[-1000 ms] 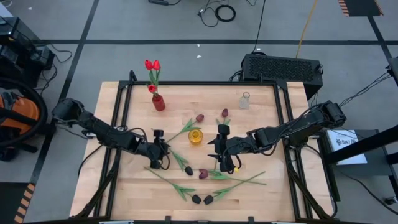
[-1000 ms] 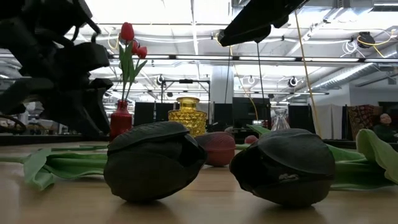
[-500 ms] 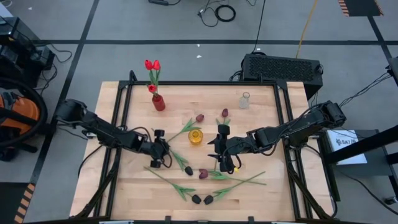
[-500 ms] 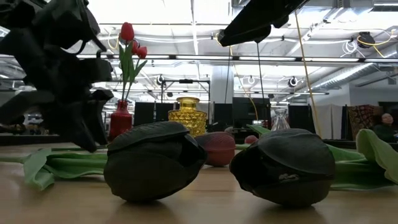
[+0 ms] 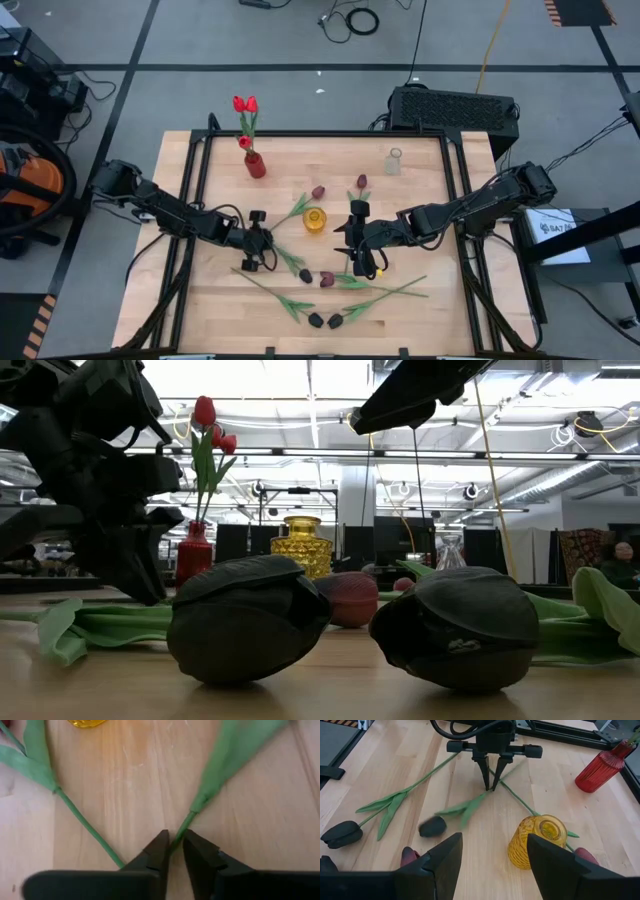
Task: Sort flowers into vase by color
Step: Put the top black flower into the yellow vase
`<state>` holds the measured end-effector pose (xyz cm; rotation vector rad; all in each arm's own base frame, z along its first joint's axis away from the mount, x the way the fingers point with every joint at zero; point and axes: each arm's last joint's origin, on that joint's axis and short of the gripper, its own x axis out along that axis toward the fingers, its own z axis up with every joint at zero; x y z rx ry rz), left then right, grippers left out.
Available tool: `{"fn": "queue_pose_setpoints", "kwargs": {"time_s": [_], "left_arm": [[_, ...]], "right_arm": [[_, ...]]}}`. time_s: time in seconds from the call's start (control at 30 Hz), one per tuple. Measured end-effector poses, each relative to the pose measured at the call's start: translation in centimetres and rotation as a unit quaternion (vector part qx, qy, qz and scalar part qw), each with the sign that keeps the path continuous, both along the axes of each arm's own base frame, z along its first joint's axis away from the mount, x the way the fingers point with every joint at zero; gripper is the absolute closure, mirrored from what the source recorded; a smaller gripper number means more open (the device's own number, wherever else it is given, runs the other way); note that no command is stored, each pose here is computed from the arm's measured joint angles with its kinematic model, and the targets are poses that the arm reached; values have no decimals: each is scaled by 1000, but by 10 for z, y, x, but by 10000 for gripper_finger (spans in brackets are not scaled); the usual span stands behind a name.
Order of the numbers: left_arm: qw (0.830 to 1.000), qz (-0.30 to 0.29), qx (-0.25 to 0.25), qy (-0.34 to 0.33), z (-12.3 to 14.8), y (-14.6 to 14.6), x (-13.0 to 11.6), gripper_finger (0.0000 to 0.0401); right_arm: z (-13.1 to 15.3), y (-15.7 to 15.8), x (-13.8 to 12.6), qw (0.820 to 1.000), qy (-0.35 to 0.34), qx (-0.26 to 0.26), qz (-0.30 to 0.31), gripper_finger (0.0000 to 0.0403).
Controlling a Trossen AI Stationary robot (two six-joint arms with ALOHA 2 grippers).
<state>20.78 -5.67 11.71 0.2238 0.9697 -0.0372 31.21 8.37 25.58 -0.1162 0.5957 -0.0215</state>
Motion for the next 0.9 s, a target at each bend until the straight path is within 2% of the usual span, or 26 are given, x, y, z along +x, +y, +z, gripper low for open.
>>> {"fn": "queue_pose_setpoints", "kwargs": {"time_s": [0.17, 0.53, 0.7, 0.9], "left_arm": [[1000, -3, 0, 1, 0, 0, 0, 395], [1000, -3, -5, -14, 9, -2, 7, 398], [999, -11, -27, -20, 14, -5, 12, 397], [998, 17, -56, -31, 19, -7, 16, 397]], "right_arm": [[0, 0, 0, 1000, 0, 0, 0, 188], [0, 0, 0, 1000, 0, -6, 4, 188], [0, 0, 0, 1000, 0, -6, 4, 188], [0, 0, 0, 1000, 0, -6, 4, 188]]}}
